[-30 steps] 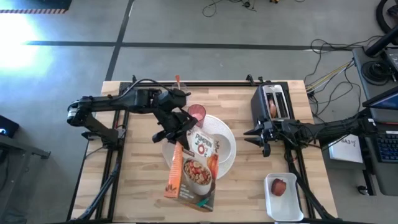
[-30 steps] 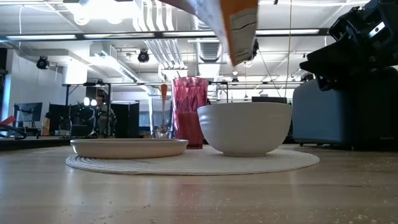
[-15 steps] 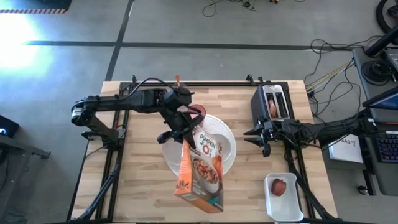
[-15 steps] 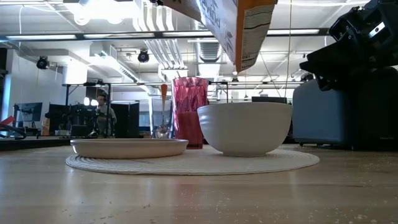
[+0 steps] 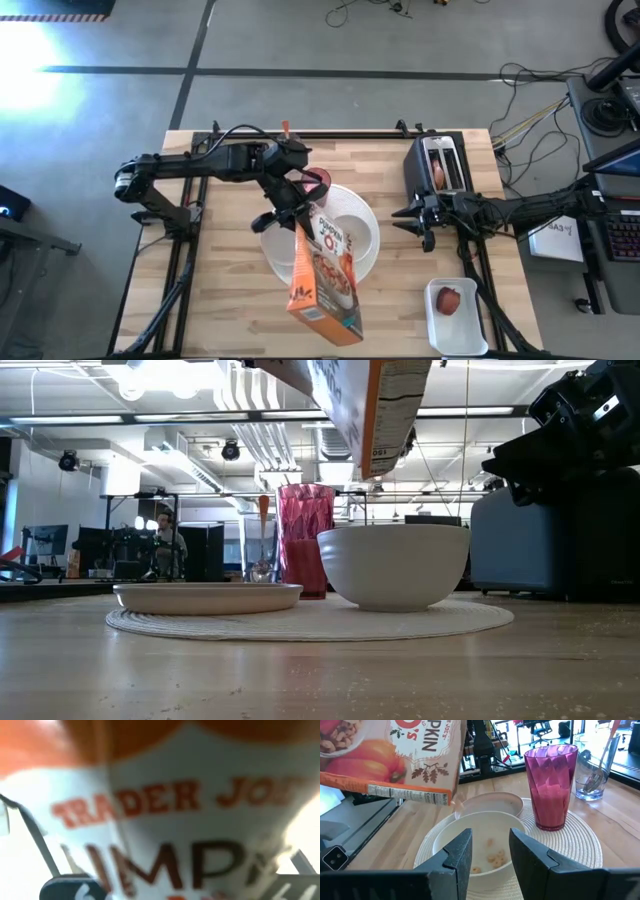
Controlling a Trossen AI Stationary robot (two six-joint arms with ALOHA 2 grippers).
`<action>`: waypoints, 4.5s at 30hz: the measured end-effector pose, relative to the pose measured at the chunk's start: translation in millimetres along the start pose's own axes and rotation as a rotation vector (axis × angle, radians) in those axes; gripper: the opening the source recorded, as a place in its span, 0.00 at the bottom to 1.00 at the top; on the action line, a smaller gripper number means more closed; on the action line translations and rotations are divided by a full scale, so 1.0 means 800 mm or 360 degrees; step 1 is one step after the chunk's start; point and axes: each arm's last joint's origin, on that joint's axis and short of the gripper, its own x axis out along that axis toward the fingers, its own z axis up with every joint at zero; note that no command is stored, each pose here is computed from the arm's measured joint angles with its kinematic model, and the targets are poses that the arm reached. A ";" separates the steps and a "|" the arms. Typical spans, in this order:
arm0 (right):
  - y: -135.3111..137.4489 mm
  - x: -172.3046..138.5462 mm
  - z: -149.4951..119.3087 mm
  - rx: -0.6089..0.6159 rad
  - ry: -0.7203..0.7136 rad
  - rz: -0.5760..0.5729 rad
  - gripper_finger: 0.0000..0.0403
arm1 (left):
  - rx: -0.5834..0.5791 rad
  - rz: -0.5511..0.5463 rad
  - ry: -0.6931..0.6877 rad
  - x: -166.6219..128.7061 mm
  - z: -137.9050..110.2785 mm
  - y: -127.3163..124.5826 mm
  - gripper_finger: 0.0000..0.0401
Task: Arrange a breakfast setting
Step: Pour the white cereal from the orange cereal box into the white bowl
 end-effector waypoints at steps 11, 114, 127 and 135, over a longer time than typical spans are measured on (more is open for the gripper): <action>0.000 0.000 0.000 0.0000 0.0000 0.0000 0.30 | -0.0100 -0.0017 0.0023 0.000 -0.001 -0.002 0.00; 0.000 0.000 0.000 0.0000 0.0002 0.0000 0.30 | 0.0432 0.0263 -0.0068 0.015 0.014 0.021 0.00; 0.000 0.000 0.000 0.0000 0.0002 -0.0001 0.30 | 0.0876 0.0409 -0.0153 0.028 0.003 0.038 0.00; 0.000 0.000 0.000 0.0000 0.0003 -0.0001 0.30 | 0.1191 0.0514 -0.0226 0.036 -0.015 0.052 0.00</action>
